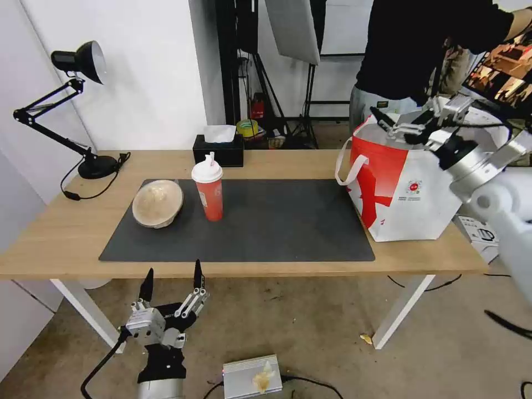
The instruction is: Pick up the trash from the table and place it into the takeout bag.
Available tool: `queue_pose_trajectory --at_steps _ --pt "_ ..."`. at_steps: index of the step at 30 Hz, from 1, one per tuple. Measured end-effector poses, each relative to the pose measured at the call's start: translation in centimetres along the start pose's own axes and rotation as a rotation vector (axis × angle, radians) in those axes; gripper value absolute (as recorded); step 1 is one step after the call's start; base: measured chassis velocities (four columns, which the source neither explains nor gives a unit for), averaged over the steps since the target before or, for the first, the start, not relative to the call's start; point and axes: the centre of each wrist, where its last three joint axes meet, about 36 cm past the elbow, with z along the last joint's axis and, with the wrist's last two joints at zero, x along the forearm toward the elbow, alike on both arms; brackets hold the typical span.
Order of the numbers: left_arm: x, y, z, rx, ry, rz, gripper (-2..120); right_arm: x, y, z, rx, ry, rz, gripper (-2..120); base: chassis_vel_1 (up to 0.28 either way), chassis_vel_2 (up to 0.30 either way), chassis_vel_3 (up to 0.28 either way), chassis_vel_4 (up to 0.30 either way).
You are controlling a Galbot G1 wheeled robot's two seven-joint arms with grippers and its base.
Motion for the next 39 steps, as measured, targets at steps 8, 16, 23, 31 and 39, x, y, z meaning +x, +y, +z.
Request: queue_pose_trajectory --at_steps 8,16,23,31,39 --pt "0.0 0.0 -0.1 0.001 -0.002 -0.004 100 0.7 4.8 1.2 -0.041 -0.066 0.105 100 0.000 0.000 0.000 0.000" --pt "0.1 0.2 -0.2 -0.004 -0.016 -0.009 100 2.4 13.7 1.7 -0.040 -0.148 0.294 100 0.000 0.000 0.000 0.000" --pt "0.1 0.3 -0.3 -0.005 -0.020 -0.011 100 3.6 18.8 1.1 -0.044 -0.174 0.407 100 0.000 0.000 0.000 0.000" --pt "0.1 0.2 -0.6 -0.002 -0.027 -0.012 100 5.9 22.6 1.1 -0.048 -0.128 0.484 100 0.000 0.000 0.000 0.000" --pt "0.1 0.2 -0.7 0.001 -0.028 -0.012 100 8.8 26.4 2.3 -0.047 -0.034 0.511 100 0.000 0.000 0.000 0.000"
